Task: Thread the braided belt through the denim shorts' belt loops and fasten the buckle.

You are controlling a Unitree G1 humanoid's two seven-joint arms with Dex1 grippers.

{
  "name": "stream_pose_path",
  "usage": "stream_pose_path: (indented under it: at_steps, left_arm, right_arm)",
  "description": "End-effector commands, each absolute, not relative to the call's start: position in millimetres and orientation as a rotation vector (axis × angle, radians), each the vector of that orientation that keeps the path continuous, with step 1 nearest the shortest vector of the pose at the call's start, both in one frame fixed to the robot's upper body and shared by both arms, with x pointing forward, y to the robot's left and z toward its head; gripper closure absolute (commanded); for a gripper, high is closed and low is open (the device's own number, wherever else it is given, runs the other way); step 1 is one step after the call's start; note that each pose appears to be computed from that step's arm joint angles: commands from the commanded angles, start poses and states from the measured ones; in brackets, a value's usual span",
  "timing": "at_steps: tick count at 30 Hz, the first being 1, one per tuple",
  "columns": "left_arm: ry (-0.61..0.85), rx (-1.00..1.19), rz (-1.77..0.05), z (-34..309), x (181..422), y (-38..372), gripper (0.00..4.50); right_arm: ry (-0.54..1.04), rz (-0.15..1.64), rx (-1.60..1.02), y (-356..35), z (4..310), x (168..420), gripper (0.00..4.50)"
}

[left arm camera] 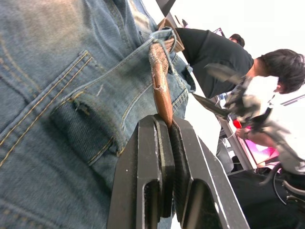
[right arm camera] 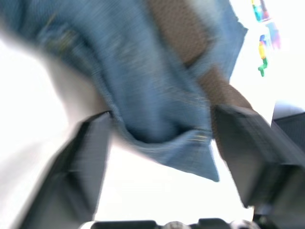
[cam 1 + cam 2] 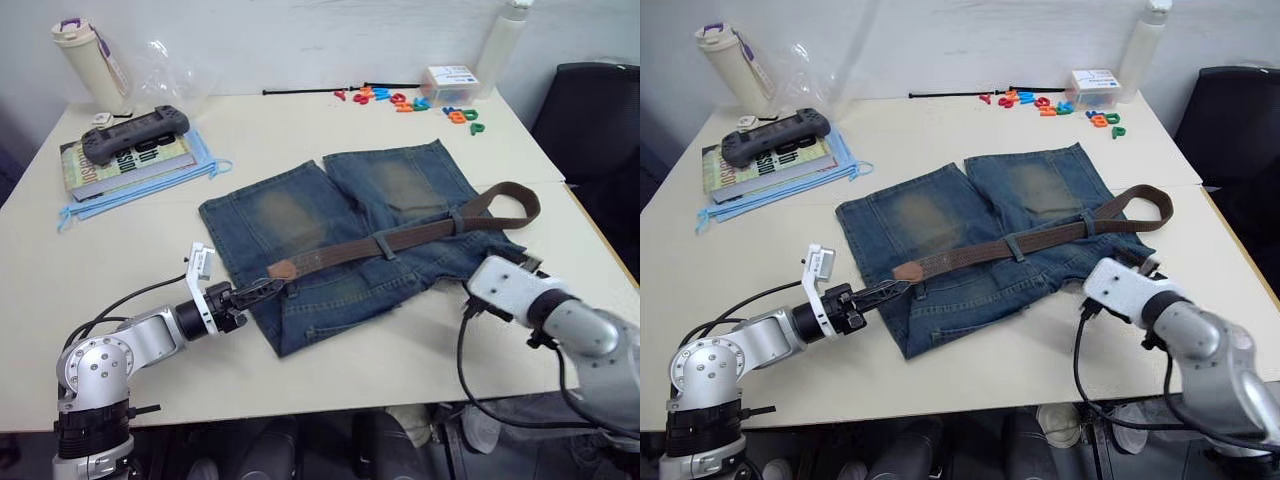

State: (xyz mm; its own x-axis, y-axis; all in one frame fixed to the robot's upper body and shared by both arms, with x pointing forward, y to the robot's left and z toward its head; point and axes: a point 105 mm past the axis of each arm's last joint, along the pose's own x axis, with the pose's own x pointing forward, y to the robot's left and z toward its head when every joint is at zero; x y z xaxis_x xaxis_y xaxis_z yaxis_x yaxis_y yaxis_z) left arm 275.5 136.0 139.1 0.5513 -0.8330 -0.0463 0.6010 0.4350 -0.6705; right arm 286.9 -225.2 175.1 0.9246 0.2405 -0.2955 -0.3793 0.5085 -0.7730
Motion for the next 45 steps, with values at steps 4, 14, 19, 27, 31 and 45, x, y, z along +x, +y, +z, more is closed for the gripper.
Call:
stream_pose_path:
  at_steps: [4, 14, 19, 27, 31, 45]
  left_arm:
    - [0.367, -0.645, -0.954, 147.3, 271.5, 134.6, 4.5]
    - [0.351, -0.657, -0.961, 148.9, 270.5, 130.7, 4.5]
    - [0.343, -0.653, -0.967, 150.3, 269.7, 129.9, 4.5]
    - [0.325, -0.652, -0.992, 155.0, 265.8, 127.9, 4.5]
    - [0.324, -0.655, -1.011, 157.1, 262.1, 126.6, 4.5]
    - [0.361, -0.624, -1.017, 154.5, 255.2, 126.8, 4.5]
  right_arm:
    - [0.049, 0.632, -0.485, -162.8, 229.9, 265.0, 0.35]
    - [0.222, 0.942, 0.429, -58.6, 197.8, 260.6, 0.35]
    - [0.305, 0.967, 0.652, -39.3, 184.6, 261.8, 0.35]
    - [0.453, 0.934, 0.822, -20.8, 166.5, 274.0, 0.35]
    - [0.447, 0.925, 0.882, -17.7, 172.0, 283.2, 0.35]
    - [0.396, 0.912, 1.01, -16.2, 193.2, 293.6, 0.35]
